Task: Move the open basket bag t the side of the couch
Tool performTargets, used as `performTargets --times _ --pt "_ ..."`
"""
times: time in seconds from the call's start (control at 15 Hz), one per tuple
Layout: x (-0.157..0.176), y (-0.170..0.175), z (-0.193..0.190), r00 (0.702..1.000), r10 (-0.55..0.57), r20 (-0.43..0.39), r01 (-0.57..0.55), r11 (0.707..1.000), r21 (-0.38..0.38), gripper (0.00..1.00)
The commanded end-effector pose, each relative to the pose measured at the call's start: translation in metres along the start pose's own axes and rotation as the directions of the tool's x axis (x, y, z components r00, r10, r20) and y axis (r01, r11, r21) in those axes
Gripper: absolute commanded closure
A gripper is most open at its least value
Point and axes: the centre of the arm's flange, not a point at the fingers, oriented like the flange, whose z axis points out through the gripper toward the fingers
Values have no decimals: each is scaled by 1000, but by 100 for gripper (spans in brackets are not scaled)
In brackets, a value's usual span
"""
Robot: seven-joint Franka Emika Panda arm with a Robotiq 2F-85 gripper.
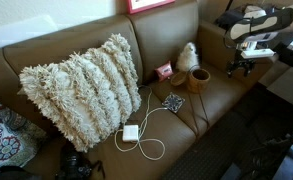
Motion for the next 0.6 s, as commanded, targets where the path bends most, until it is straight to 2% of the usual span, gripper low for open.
performTargets --times 0.0,0.33,0.53 --pt "-6 -10 13 1000 -12 -21 12 1000 -10 0" --pt "1 -27 76 999 -40 -34 38 998 -59 0" --pt "-7 -32 80 996 -46 -70 42 997 -62 0"
